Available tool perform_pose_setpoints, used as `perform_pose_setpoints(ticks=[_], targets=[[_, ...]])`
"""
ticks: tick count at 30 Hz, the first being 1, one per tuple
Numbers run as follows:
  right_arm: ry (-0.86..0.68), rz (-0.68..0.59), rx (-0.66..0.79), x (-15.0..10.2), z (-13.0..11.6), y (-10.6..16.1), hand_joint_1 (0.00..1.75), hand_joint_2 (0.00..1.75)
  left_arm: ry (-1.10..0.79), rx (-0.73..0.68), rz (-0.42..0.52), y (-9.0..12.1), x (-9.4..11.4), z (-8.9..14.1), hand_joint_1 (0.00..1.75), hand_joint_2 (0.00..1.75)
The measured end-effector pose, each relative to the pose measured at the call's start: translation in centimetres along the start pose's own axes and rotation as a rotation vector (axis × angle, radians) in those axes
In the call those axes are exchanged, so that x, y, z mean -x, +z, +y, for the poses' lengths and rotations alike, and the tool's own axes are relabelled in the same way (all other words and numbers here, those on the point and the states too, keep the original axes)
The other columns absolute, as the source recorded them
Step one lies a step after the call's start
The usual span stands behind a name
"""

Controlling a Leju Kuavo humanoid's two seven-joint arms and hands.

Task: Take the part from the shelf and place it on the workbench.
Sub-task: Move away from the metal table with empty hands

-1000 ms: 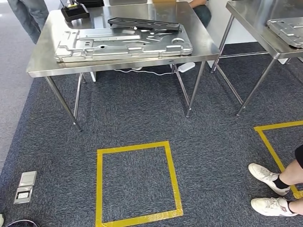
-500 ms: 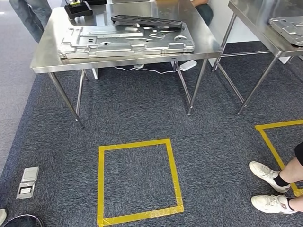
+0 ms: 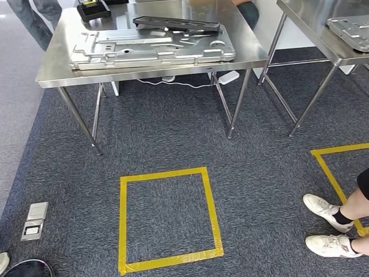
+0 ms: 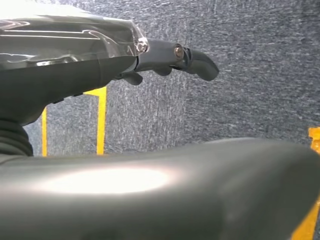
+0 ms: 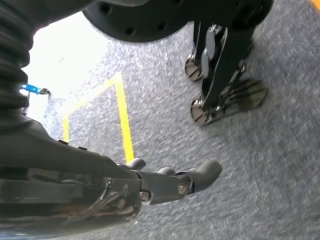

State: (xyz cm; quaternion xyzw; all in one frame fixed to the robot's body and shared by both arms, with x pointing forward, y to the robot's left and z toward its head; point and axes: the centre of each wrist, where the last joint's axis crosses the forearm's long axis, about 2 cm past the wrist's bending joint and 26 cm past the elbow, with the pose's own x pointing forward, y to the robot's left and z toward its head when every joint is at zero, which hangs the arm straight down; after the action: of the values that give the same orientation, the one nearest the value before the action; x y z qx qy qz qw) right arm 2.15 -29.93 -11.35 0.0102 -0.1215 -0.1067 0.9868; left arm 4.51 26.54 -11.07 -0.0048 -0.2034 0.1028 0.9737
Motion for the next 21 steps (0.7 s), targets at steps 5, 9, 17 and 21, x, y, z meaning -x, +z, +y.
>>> perform_pose_setpoints(ticks=[5, 9, 17, 21], targets=[[0.007, -0.012, 0.014, -0.2, -0.3, 0.0, 0.00, 1.75, -0.004, -0.013, 0.034, 0.3, 0.9, 0.7, 0.00, 1.75], [0.021, -0.050, 0.027, -1.5, -0.5, -0.1, 0.00, 1.75, -0.011, -0.020, 0.081, 0.9, 2.7, 1.3, 0.00, 1.75], [0.054, -0.101, 0.041, -3.2, -0.7, -0.2, 0.00, 0.00, -0.039, -0.028, 0.142, 1.6, 4.5, 2.1, 0.00, 0.87], [0.067, -0.094, 0.042, -2.8, -0.6, -0.2, 0.00, 0.00, -0.054, -0.030, 0.149, 1.6, 4.3, 2.4, 0.00, 0.00]])
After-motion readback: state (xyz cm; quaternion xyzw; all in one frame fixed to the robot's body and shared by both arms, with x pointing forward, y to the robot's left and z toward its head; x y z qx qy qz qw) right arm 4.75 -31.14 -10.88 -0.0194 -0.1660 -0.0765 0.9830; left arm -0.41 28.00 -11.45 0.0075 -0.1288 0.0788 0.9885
